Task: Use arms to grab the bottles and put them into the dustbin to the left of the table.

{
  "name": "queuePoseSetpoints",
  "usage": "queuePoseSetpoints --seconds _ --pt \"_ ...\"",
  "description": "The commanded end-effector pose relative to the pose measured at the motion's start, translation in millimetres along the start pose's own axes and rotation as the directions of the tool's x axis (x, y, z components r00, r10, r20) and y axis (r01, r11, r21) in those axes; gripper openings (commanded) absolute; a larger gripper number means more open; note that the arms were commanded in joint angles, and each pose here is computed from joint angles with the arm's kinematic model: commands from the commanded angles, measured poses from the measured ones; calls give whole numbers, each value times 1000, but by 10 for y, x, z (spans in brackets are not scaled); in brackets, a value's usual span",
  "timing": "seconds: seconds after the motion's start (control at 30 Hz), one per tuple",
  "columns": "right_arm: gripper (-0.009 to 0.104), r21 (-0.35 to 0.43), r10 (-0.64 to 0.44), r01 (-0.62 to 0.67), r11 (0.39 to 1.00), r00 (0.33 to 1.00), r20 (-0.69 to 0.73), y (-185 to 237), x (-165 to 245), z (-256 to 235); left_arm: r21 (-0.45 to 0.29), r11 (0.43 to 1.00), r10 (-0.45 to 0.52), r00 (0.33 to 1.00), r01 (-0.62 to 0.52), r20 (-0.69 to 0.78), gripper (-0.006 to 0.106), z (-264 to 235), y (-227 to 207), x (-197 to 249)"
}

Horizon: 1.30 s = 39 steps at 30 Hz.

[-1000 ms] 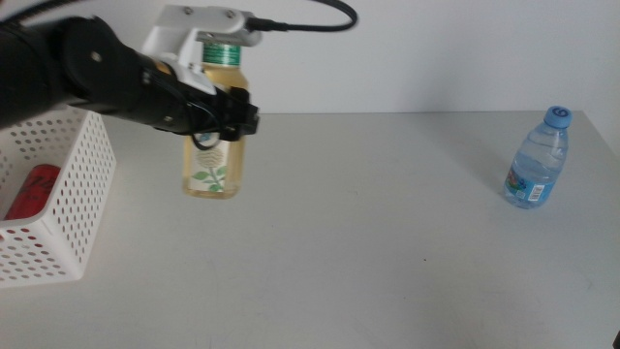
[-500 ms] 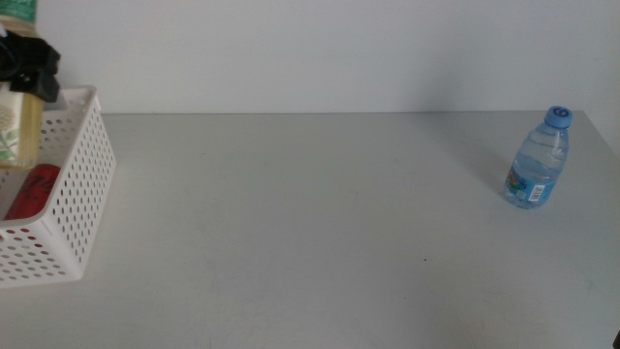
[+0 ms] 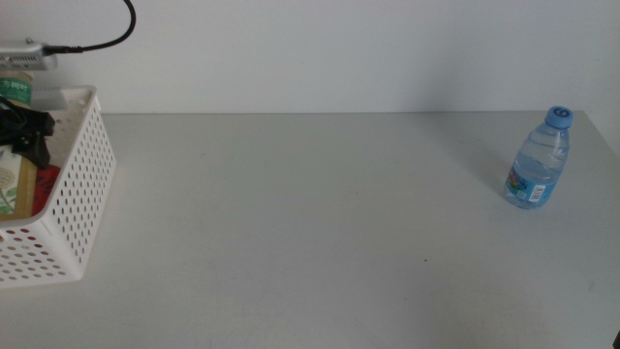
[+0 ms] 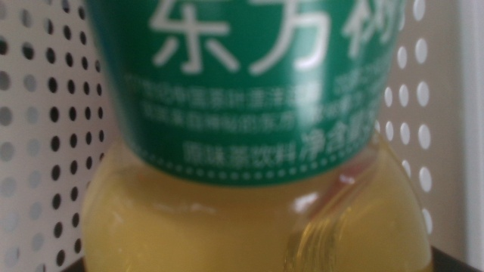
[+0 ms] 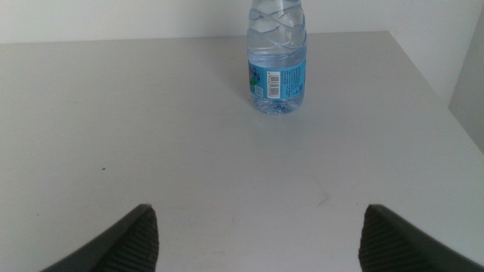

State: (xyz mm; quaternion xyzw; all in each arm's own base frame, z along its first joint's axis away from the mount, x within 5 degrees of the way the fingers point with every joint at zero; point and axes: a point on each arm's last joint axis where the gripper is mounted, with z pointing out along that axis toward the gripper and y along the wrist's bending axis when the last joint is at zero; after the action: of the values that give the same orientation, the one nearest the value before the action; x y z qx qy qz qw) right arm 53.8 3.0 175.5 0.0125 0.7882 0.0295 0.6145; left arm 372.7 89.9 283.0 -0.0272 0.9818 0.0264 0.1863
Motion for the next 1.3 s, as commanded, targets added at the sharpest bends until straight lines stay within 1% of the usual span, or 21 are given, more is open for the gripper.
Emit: queuePoseSetpoints --seconds 0.0,0.07,0.13,0.23,0.3,0.37,0.4,0.47,0.57,0.7,0.77,0.83,0.93,1.0,1.1,1.2,1.27 --pt "68 11 -14 13 1000 995 102 -5 -105 -28 -12 1000 7 992 -6 125 9 -241 -6 -124" --pt "68 11 -14 13 1000 995 102 -5 -105 -28 2 1000 0 995 0 98 17 -159 -12 -120" --pt "68 11 -14 13 1000 995 102 -5 -105 -28 13 1000 -4 997 3 79 29 -90 -17 -121" --pt "68 11 -14 13 1000 995 102 -5 -105 -28 22 999 27 998 -28 62 53 -19 -22 -121" --pt "68 11 -14 13 1000 995 102 -5 -105 -28 30 998 45 997 -47 59 72 1 -29 -122" --pt "68 11 -14 13 1000 995 102 -5 -105 -28 41 998 40 997 -42 61 90 1 -39 -123" --pt "68 11 -14 13 1000 995 102 -5 -105 -28 45 998 35 997 -38 63 94 -11 -43 -123" --pt "68 11 -14 13 1000 995 102 -5 -105 -28 55 998 29 997 -33 65 94 -62 -55 -116" --pt "68 11 -14 13 1000 995 102 -5 -105 -28 70 997 24 996 -29 82 94 -272 -76 -121" --pt "68 11 -14 13 1000 995 102 -5 -105 -28 96 995 2 980 -22 201 94 -776 -127 -152" --pt "68 11 -14 13 1000 995 102 -5 -105 -28 116 993 5 972 -33 235 94 -1004 -167 -106" --pt "68 11 -14 13 1000 995 102 -5 -105 -28 125 990 32 967 -65 253 94 -1213 -206 -18" --pt "68 11 -14 13 1000 995 102 -5 -105 -28 116 981 118 952 -156 284 94 -1559 -323 158" --pt "68 11 -14 13 1000 995 102 -5 -105 -28 103 968 185 931 -227 313 94 -1780 -434 280" --pt "68 11 -14 13 1000 995 102 -5 -105 -28 102 945 256 897 -311 361 94 -2080 -630 477" --pt "68 11 -14 13 1000 995 102 -5 -105 -28 125 922 289 865 -367 410 94 -2303 -842 718" --pt "68 11 -14 13 1000 995 102 -5 -105 -28 149 913 280 848 -380 450 94 -2364 -972 892"
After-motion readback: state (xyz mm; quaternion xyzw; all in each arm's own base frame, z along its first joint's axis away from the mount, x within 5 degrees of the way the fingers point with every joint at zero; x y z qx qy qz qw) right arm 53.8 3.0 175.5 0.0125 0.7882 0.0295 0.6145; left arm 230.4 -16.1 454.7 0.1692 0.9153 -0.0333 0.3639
